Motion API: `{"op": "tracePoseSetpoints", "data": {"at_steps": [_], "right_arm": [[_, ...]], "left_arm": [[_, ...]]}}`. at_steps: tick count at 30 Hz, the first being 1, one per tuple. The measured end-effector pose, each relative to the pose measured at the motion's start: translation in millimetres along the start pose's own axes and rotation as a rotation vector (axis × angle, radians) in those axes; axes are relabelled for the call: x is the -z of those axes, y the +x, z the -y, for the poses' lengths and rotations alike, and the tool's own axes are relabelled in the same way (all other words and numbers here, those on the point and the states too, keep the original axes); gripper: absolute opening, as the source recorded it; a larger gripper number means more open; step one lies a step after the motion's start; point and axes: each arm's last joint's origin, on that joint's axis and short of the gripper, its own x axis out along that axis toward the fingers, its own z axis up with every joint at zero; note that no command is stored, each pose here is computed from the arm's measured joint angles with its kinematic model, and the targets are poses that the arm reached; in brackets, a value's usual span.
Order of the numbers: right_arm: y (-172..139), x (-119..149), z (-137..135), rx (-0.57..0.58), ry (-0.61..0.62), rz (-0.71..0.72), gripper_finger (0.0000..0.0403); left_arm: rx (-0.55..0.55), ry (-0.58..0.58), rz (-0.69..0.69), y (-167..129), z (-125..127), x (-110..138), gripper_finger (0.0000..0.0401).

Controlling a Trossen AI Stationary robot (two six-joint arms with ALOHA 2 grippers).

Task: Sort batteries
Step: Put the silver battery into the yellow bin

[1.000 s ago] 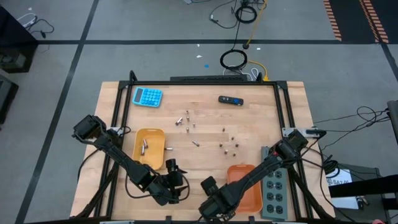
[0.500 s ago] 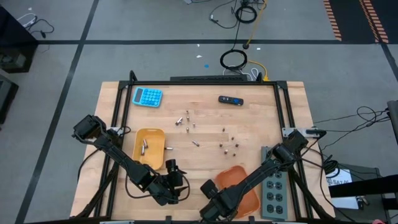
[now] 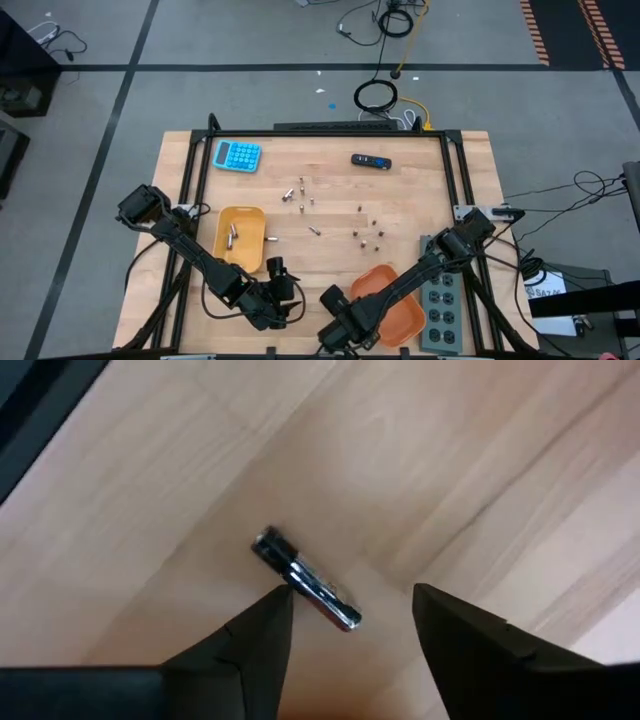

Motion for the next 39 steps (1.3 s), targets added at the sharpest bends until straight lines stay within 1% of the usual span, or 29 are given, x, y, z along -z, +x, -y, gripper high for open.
{"op": "tracePoseSetpoints", "data": {"at_steps": [5,9,14,18,20,22,24,26,29,33,35,38,39], "right_arm": [[0.7,-0.4,9.3,-0.077,0.014,0.032,0.0156],[1.4,1.6,19.7,-0.086,0.052,0.033,0.0129],[2.2,4.2,32.0,-0.085,0.118,0.030,0.0111],[2.3,4.4,35.2,-0.082,0.127,0.035,0.0102],[2.4,4.7,35.7,-0.081,0.150,0.033,0.0101],[2.2,7.1,37.2,-0.083,0.204,0.011,0.0102],[-0.4,10.7,42.1,-0.085,0.279,-0.010,0.0107],[-7.1,11.2,45.1,-0.080,0.313,0.004,0.0116],[-15.1,9.1,42.1,-0.069,0.309,0.033,0.0133],[-21.3,7.4,38.3,-0.084,0.330,0.054,0.0150],[-29.6,7.7,38.8,-0.086,0.331,0.073,0.0156],[-53.5,11.9,36.5,-0.026,0.320,0.087,0.0157],[-67.9,13.3,35.5,0.000,0.322,0.116,0.0156]], "left_arm": [[0.019,0.000,-0.012,0.0,0.5,0.4,0.0287],[0.020,0.000,-0.012,0.0,0.6,0.4,0.0287],[0.020,0.000,-0.012,-0.1,0.7,0.2,0.0287],[0.020,-0.002,-0.013,-0.1,0.6,0.2,0.0287],[0.028,-0.019,-0.023,-0.1,0.7,0.8,0.0287],[0.059,-0.023,-0.043,-0.1,1.5,1.4,0.0287],[0.115,-0.024,-0.075,-0.4,3.3,2.2,0.0287],[0.179,-0.017,-0.100,-1.4,6.5,2.8,0.0287],[0.249,0.033,-0.100,-4.0,12.3,3.0,0.0287],[0.272,0.064,-0.063,-4.6,14.8,0.0,0.0287],[0.280,0.094,-0.024,-5.0,16.4,-2.9,0.0287],[0.299,0.130,0.028,-5.5,18.6,-7.3,0.0287],[0.298,0.131,0.034,-4.8,17.7,-8.5,0.0287]]}}
